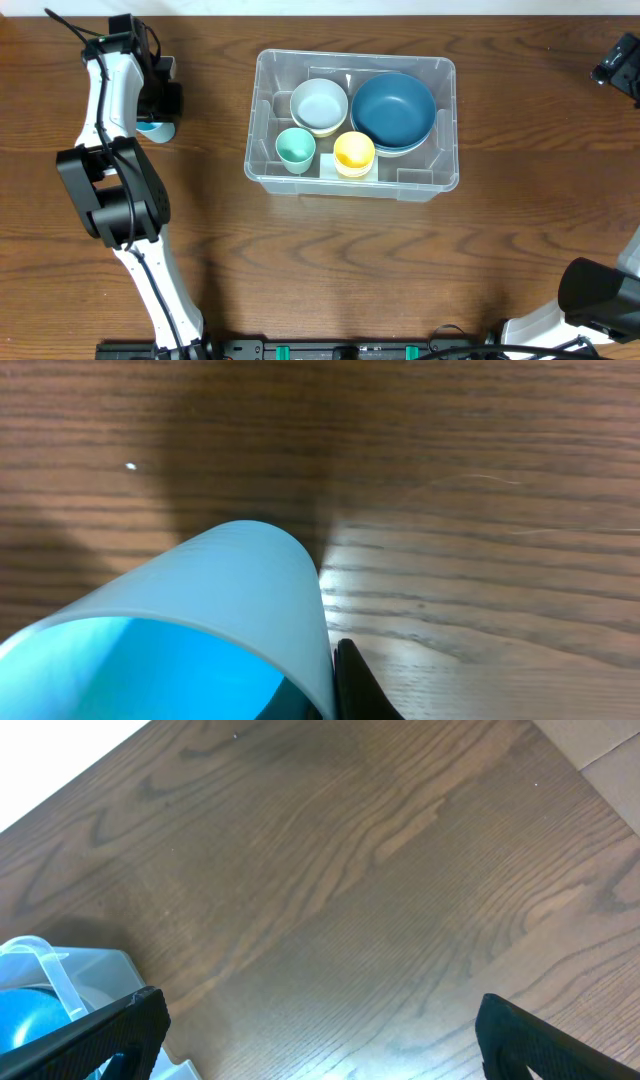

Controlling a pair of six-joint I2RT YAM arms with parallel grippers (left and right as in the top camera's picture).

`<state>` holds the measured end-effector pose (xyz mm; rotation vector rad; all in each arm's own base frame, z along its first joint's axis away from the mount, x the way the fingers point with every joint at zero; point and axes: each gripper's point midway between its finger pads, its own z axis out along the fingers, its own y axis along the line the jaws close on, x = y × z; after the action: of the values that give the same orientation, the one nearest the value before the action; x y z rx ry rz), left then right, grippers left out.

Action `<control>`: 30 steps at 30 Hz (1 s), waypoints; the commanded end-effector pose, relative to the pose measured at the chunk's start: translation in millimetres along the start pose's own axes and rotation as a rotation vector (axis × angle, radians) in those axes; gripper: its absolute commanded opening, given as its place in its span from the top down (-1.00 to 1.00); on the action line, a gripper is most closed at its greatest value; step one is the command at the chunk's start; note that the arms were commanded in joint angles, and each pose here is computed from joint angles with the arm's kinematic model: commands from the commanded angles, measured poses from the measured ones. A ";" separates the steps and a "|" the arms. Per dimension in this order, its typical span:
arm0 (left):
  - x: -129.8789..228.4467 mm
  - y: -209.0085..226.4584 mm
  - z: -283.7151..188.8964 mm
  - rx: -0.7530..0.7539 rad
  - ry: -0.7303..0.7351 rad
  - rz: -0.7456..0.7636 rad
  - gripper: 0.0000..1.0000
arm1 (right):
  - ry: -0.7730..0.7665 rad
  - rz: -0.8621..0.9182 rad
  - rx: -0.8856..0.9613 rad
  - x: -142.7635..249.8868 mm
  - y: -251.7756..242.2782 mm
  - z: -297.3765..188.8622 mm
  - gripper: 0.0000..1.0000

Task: Pack container
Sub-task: 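Release the green cup and withdraw the left gripper left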

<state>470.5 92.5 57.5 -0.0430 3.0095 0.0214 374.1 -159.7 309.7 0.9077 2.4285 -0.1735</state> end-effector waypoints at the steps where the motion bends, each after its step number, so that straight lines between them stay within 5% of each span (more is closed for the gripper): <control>1: -11.2 -12.7 -59.2 -0.008 -0.124 -0.050 0.88 | 0.003 0.017 0.010 -0.1 -2.9 1.8 -0.98; 9: -12.2 -76.5 -184.1 0.015 -0.390 0.040 0.88 | 0.003 0.017 0.010 -0.1 -2.9 1.8 -0.98; 15: 13.3 -165.8 -241.2 0.088 -0.499 0.235 0.88 | 0.002 0.017 0.010 -0.2 -2.9 1.8 -0.98; 22: 55.7 -243.0 -223.0 0.135 -0.374 0.437 0.88 | 0.002 0.017 0.010 -0.2 -2.9 1.7 -0.99; 30: 72.0 -261.5 -179.8 0.121 -0.224 0.492 0.88 | 0.003 0.017 0.010 -0.1 -2.9 1.8 -0.99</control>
<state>383.4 -175.3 239.9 0.6598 2.6611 -0.1239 374.1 -159.7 309.7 0.9077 2.4285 -0.1735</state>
